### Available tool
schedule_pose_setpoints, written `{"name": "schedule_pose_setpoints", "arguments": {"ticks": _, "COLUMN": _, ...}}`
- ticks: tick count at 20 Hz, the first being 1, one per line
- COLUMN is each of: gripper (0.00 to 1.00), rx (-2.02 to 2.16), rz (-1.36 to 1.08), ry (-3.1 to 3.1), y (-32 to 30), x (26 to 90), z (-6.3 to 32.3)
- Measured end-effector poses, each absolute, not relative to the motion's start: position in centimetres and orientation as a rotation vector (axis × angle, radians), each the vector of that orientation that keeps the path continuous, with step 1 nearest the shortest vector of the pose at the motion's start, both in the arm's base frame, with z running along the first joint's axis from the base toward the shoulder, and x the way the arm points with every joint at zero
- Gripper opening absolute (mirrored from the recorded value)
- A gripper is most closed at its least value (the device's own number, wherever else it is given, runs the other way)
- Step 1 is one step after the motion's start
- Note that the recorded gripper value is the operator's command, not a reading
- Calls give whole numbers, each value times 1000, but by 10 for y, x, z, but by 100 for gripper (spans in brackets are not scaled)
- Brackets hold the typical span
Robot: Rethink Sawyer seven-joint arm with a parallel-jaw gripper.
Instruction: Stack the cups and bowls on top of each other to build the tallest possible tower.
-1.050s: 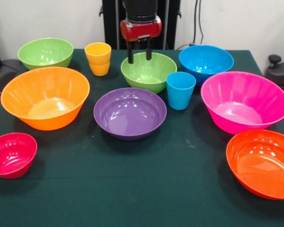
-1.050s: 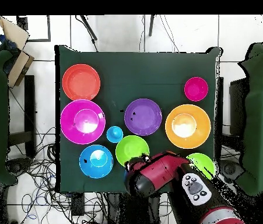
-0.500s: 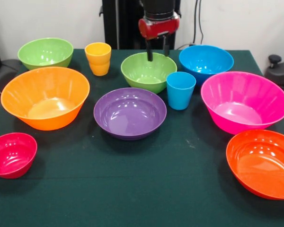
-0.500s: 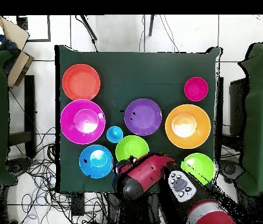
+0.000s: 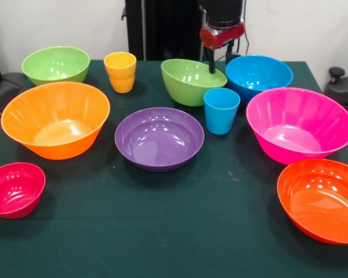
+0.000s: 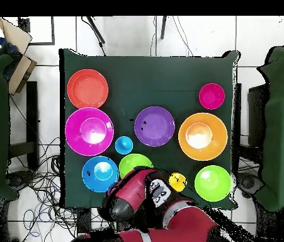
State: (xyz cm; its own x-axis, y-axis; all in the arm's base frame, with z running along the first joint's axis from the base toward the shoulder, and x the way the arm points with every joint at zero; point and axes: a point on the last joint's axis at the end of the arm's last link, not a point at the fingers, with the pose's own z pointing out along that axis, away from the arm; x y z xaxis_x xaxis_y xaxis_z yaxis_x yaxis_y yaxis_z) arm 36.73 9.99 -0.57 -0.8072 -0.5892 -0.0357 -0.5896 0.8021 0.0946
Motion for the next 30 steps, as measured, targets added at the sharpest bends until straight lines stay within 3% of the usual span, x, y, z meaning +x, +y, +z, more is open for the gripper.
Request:
{"name": "schedule_pose_setpoints", "arguments": {"ticks": 17, "gripper": 100, "rx": -1094, "rz": -69, "ry": 2985, "y": 59, "x": 325, "z": -10}}
{"name": "schedule_pose_setpoints", "arguments": {"ticks": 30, "gripper": 100, "rx": -1055, "rz": -115, "ry": 2936, "y": 38, "x": 331, "z": -12}}
